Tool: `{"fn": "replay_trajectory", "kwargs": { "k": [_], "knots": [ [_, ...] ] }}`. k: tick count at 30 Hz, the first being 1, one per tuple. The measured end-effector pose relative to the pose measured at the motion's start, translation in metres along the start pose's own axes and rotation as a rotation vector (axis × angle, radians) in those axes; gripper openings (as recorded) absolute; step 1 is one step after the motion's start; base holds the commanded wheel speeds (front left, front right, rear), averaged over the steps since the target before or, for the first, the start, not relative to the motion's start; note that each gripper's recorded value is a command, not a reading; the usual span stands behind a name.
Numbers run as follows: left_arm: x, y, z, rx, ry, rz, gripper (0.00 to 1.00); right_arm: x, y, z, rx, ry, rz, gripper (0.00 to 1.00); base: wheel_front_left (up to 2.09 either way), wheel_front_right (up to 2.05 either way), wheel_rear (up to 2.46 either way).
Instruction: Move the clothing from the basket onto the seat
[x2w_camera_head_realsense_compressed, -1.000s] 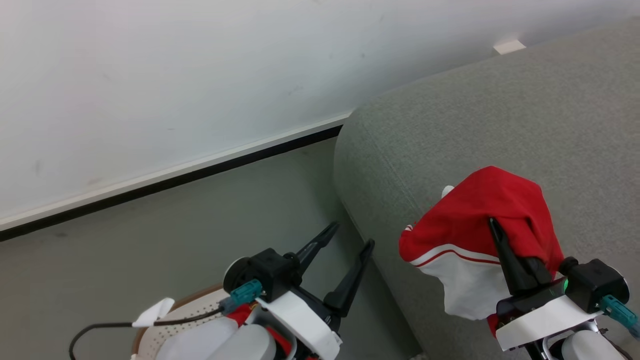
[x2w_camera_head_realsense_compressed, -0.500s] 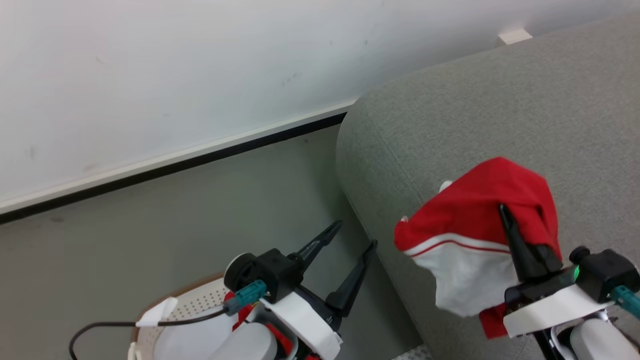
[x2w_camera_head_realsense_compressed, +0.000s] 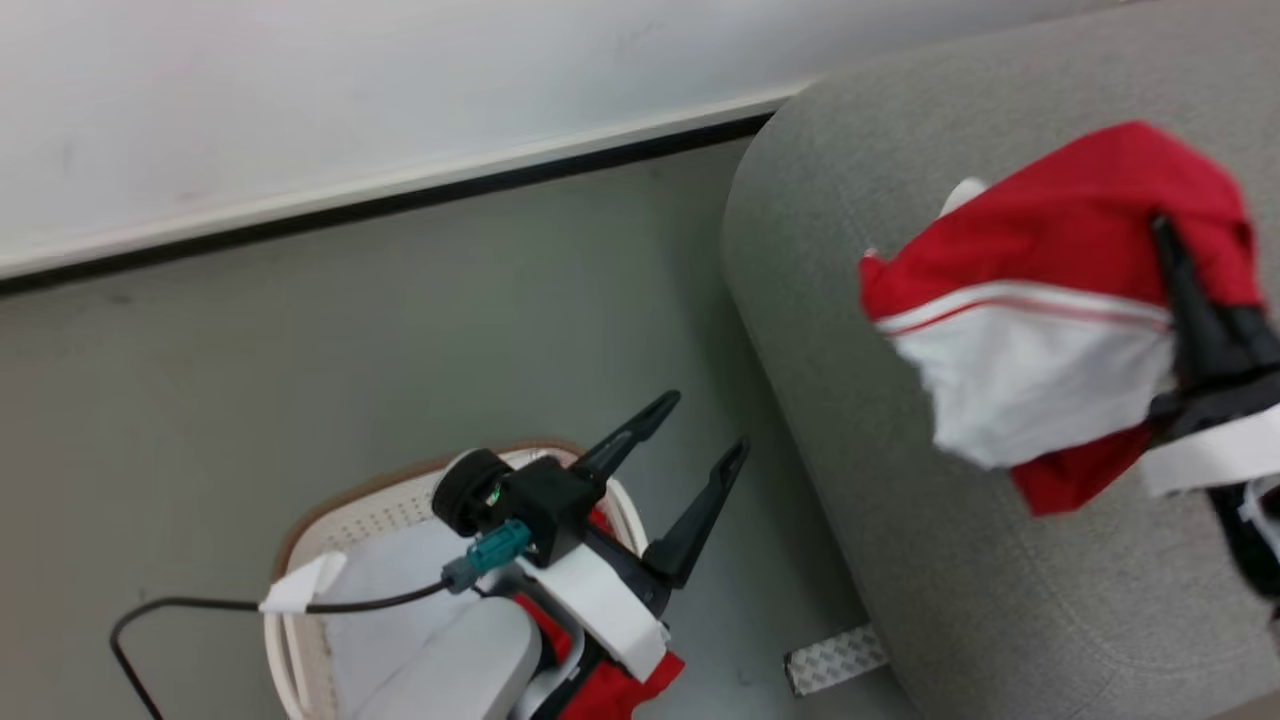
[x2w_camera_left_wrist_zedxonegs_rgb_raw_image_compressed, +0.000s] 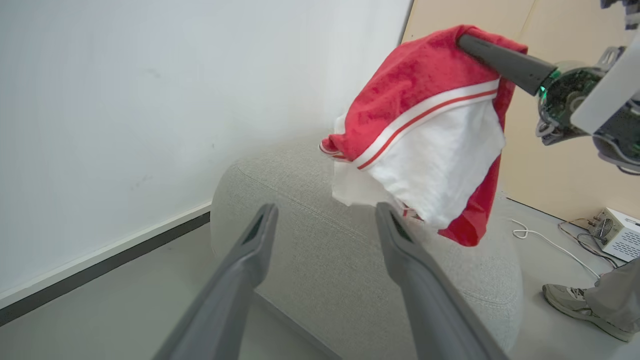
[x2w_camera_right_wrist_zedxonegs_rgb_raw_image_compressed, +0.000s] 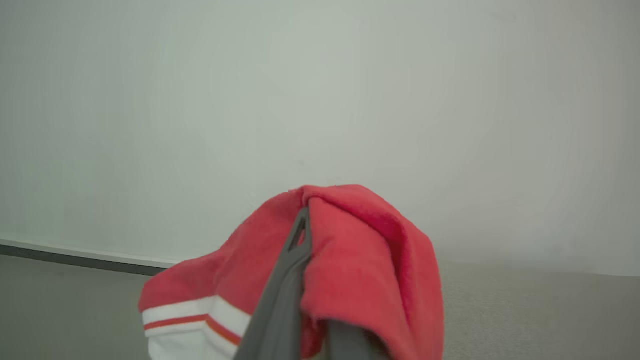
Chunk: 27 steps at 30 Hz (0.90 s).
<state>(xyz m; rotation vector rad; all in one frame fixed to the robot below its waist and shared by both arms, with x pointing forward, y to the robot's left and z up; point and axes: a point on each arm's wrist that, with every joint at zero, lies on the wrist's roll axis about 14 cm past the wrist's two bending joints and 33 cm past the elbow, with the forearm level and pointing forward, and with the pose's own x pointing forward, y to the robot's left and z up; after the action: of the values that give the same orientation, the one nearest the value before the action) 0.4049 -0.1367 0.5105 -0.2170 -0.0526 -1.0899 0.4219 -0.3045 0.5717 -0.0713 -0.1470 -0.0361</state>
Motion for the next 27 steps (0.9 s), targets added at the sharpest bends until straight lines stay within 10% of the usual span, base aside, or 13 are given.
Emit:
{"fn": "replay_trajectory", "kwargs": {
  "k": [19, 27],
  "knots": [
    [-0.036, 0.108, -0.091, -0.080, 0.132, 0.174, 1.00, 0.157, -0.079, -0.061, -0.276, 0.212, -0.059, 0.00, 0.00, 0.00, 0.00],
    [-0.058, 0.129, -0.113, -0.101, 0.177, 0.245, 1.00, 0.141, -0.080, -0.175, -0.267, 0.671, -0.082, 0.00, 0.00, 0.00, 0.00]
  ]
}}
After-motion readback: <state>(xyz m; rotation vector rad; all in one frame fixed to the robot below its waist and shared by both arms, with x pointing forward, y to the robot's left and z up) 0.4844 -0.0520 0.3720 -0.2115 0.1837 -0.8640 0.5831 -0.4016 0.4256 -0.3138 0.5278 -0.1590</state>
